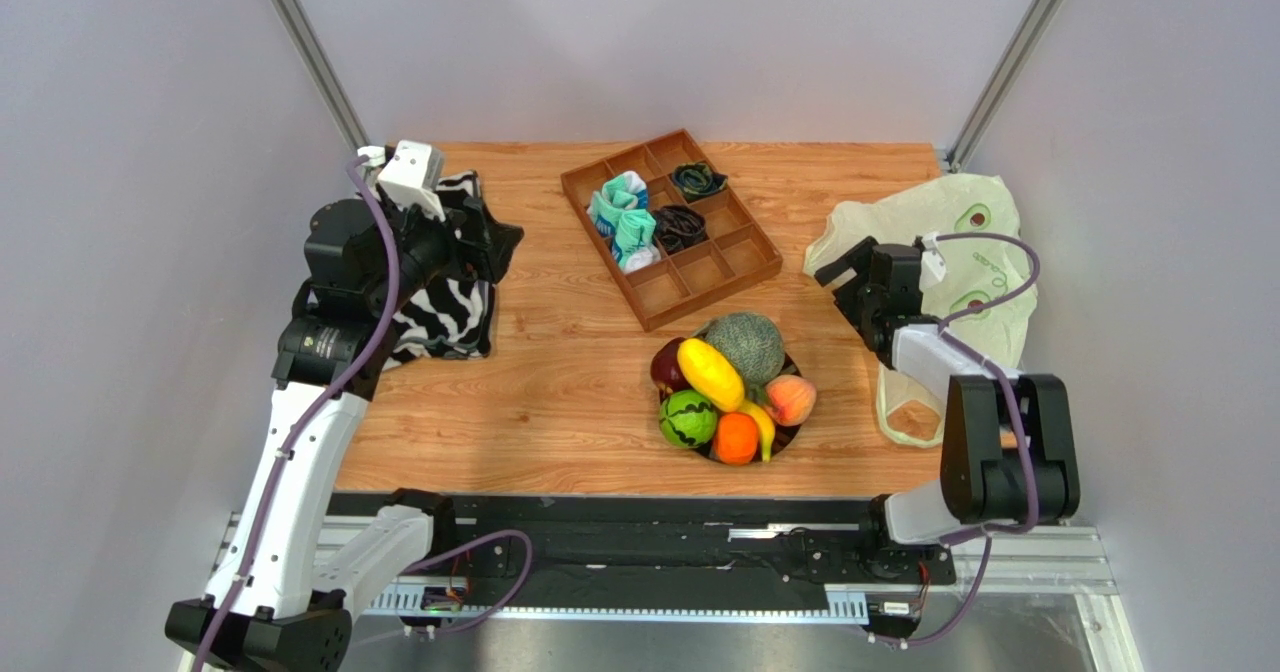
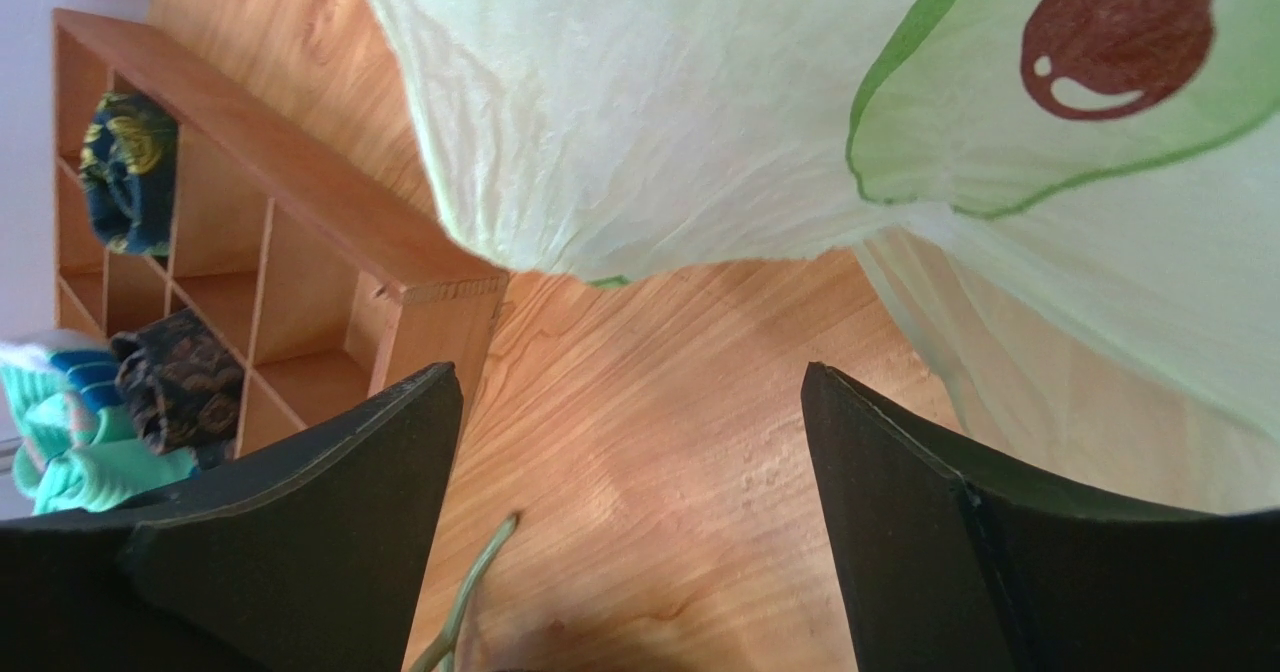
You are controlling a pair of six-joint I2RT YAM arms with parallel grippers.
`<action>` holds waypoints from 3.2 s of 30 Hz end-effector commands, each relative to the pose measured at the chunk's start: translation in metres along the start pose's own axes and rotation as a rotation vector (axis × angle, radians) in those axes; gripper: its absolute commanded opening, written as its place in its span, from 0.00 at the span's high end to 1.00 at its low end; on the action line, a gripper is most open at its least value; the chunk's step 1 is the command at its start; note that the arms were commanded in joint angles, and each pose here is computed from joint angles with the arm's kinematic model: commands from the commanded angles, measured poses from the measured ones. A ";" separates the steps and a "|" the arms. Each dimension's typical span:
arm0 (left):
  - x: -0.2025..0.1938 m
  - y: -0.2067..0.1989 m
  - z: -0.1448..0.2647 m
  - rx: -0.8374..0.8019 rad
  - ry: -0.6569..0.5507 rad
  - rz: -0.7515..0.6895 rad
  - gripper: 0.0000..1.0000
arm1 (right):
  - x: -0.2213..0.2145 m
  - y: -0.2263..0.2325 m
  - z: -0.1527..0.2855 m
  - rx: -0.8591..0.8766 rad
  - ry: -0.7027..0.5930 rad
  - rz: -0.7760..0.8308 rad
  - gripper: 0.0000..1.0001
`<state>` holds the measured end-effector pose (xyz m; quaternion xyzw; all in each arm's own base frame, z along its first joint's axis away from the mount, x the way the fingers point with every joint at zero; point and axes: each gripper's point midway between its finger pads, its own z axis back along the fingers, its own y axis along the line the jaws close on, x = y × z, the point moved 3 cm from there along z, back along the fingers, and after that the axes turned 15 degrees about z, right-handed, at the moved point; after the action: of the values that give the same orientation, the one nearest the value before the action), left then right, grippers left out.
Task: Place the fruits into the plastic bag
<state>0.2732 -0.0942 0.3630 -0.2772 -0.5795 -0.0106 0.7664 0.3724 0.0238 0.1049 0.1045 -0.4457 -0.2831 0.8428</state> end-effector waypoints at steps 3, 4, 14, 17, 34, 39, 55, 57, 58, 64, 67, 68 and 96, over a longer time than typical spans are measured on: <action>0.006 -0.005 -0.002 -0.031 -0.027 -0.003 0.06 | 0.032 0.000 -0.030 0.003 -0.127 -0.095 0.15; 0.007 -0.006 -0.001 -0.034 -0.029 -0.001 0.06 | 0.030 -0.002 -0.035 -0.006 -0.123 -0.096 0.16; 0.006 -0.008 -0.002 -0.051 -0.024 0.001 0.06 | 0.050 0.006 -0.064 0.051 -0.241 -0.076 0.26; 0.006 -0.009 -0.002 -0.052 -0.025 0.004 0.06 | 0.053 0.004 -0.071 0.031 -0.259 -0.061 0.32; 0.005 -0.012 -0.003 -0.077 -0.018 0.004 0.06 | 0.089 0.008 -0.075 -0.010 -0.361 0.020 0.86; 0.004 -0.021 -0.003 -0.145 -0.011 -0.011 0.07 | 0.096 0.026 -0.047 0.076 -0.344 0.001 1.00; -0.041 -0.124 -0.021 -0.526 0.155 -0.184 0.09 | 0.103 0.081 0.118 0.413 -0.304 -0.072 1.00; -0.047 -0.136 -0.026 -0.545 0.172 -0.208 0.09 | 0.096 0.086 0.129 0.464 -0.279 -0.086 1.00; -0.048 -0.152 -0.023 -0.589 0.169 -0.243 0.08 | 0.093 0.086 0.138 0.482 -0.280 -0.089 1.00; -0.061 -0.202 -0.044 -0.671 0.193 -0.330 0.07 | 0.087 0.096 0.163 0.561 -0.247 -0.036 1.00; -0.067 -0.221 -0.063 -0.692 0.220 -0.330 0.07 | 0.102 0.094 0.170 0.501 -0.280 0.049 1.00; -0.066 -0.225 -0.067 -0.695 0.225 -0.320 0.07 | 0.111 0.093 0.170 0.463 -0.312 0.063 1.00; -0.053 -0.254 -0.090 -0.750 0.175 -0.222 0.06 | 0.165 0.127 0.204 0.467 -0.329 0.378 1.00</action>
<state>0.2510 -0.3562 0.3745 -0.4409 -0.4692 -0.3262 0.6921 0.3335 0.0323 0.3801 0.1109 -0.6276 -0.0486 0.7691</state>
